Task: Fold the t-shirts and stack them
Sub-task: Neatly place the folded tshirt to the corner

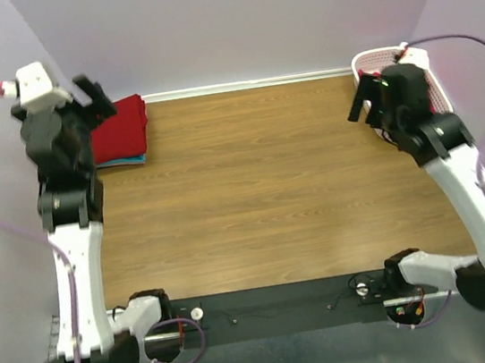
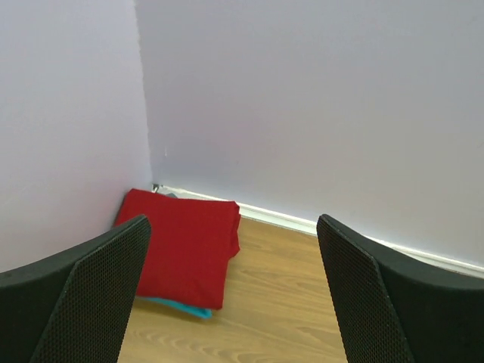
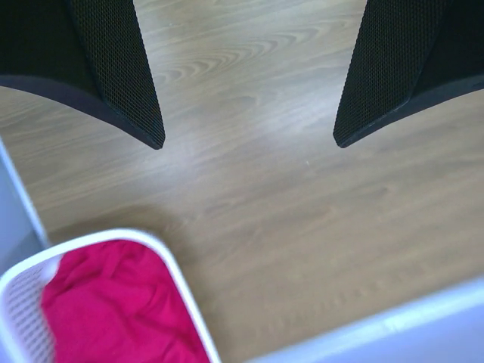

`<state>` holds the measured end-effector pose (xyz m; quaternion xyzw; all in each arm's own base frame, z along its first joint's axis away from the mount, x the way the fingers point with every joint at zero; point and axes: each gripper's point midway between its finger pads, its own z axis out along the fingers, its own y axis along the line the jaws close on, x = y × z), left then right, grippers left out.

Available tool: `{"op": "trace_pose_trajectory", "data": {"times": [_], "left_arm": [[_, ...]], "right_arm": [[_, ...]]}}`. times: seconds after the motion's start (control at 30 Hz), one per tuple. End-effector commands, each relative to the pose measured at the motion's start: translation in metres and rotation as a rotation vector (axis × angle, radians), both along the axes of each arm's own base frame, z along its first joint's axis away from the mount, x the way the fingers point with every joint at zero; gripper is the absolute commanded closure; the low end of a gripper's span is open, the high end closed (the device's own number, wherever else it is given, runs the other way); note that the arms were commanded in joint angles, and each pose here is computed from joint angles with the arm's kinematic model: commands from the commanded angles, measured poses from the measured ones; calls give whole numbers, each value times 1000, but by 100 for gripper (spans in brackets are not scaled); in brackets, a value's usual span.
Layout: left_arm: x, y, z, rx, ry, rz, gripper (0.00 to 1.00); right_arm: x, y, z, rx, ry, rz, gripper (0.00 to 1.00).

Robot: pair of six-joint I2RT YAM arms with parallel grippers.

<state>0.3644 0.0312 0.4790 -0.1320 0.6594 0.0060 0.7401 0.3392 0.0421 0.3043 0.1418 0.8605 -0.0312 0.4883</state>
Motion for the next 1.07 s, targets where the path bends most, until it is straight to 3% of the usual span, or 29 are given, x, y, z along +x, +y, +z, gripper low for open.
{"op": "trace_pose_trajectory", "data": {"times": [0.0, 0.17, 0.3, 0.63, 1.03], "left_arm": [[-52, 9, -9, -68, -40, 57, 1], [-146, 26, 21, -113, -222, 164, 1], [-180, 36, 23, -124, -223, 228, 1], [-183, 41, 7, -110, -151, 269, 1], [-160, 28, -16, -67, -93, 205, 1]], "right_arm": [[-37, -31, 45, -9, -176, -105, 0], [-84, -48, 104, 13, -436, -77, 0], [-104, -61, 116, -15, -537, -88, 0], [-130, -79, 124, -41, -636, -132, 0], [-125, -73, 111, -52, -612, -100, 0]]}}
